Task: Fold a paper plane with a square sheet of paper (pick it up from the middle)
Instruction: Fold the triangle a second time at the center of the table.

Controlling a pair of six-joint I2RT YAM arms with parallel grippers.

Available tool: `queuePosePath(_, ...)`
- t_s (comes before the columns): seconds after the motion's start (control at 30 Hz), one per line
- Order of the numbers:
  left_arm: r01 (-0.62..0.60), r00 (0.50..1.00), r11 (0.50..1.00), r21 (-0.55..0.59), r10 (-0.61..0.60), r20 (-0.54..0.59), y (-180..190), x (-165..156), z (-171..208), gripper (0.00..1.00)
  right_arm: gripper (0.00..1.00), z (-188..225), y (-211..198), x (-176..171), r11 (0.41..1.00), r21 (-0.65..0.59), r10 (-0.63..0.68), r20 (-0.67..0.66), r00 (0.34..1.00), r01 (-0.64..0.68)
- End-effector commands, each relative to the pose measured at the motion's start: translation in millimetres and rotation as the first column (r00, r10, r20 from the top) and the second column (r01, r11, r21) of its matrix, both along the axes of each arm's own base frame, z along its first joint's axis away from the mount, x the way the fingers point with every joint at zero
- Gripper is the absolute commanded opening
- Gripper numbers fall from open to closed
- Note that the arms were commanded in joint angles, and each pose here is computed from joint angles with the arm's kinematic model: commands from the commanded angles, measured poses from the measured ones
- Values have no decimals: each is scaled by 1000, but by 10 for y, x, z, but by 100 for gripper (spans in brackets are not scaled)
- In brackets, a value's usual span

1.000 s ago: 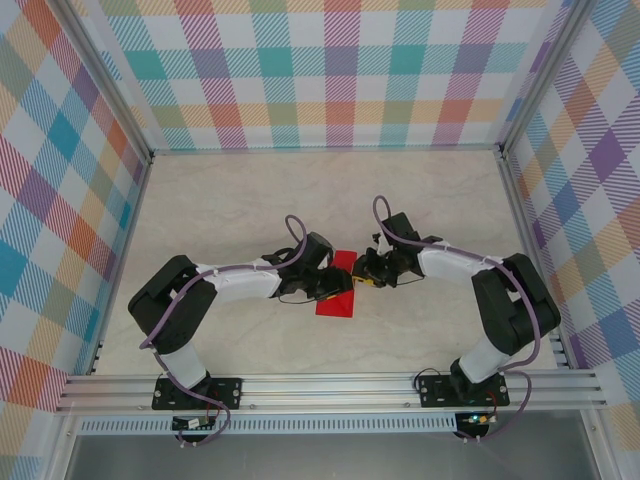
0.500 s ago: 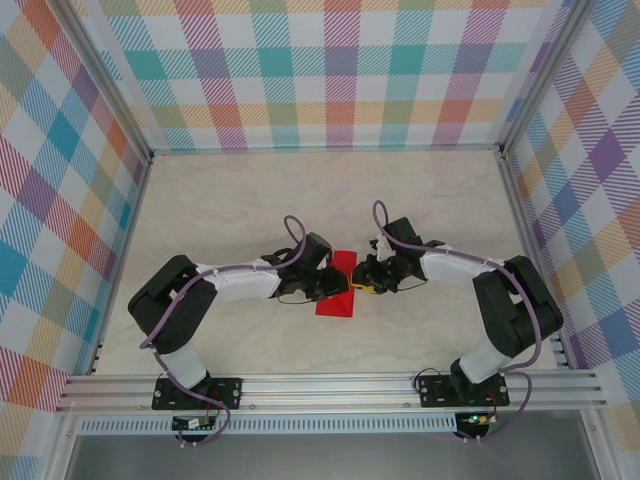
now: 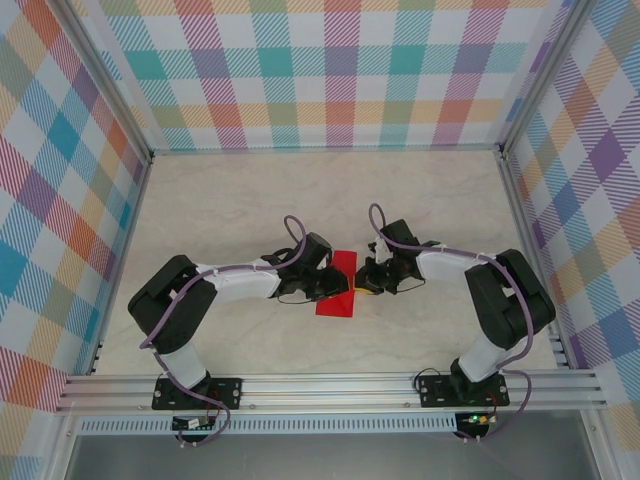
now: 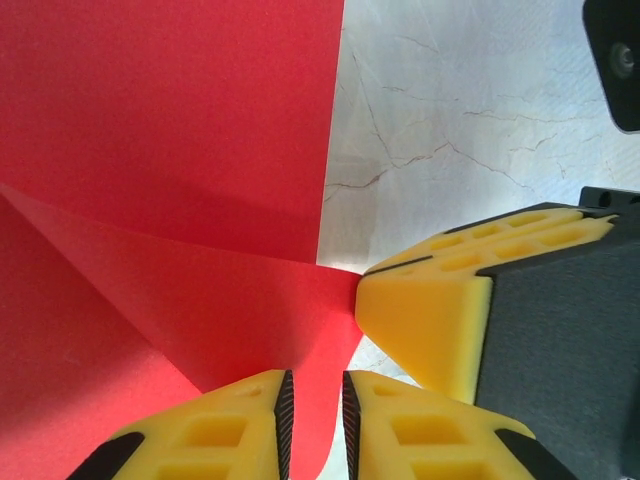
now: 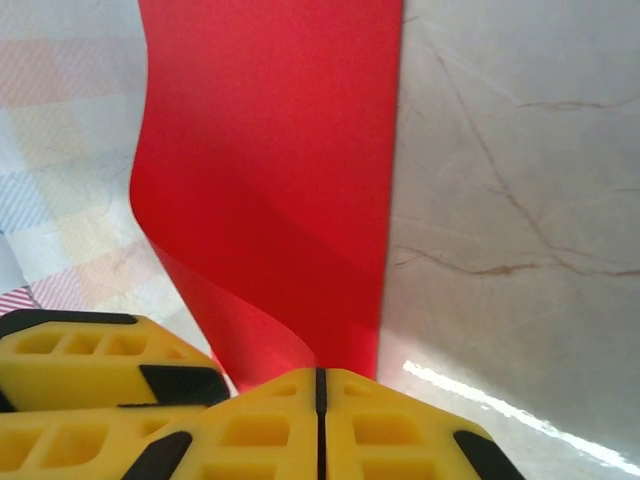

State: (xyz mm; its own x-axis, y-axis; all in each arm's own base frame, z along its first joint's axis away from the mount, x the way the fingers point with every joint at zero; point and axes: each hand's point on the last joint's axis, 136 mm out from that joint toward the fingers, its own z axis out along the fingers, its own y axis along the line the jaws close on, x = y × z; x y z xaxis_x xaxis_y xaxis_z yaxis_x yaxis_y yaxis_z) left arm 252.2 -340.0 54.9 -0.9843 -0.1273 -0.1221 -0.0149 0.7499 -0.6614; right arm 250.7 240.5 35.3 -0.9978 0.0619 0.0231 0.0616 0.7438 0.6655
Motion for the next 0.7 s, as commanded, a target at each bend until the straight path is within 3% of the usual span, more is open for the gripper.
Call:
queuePosePath(0.0, -9, 1000, 1000, -25, 9, 3, -10, 73, 7, 22, 7, -30, -5, 72, 1000, -23, 20, 32, 999, -19)
queuePosePath(0.67, 7, 1000, 1000, -15, -7, -26, -58, 96, -87, 21, 7, -130, 46, 189, 999, -37, 37, 36, 999, -36)
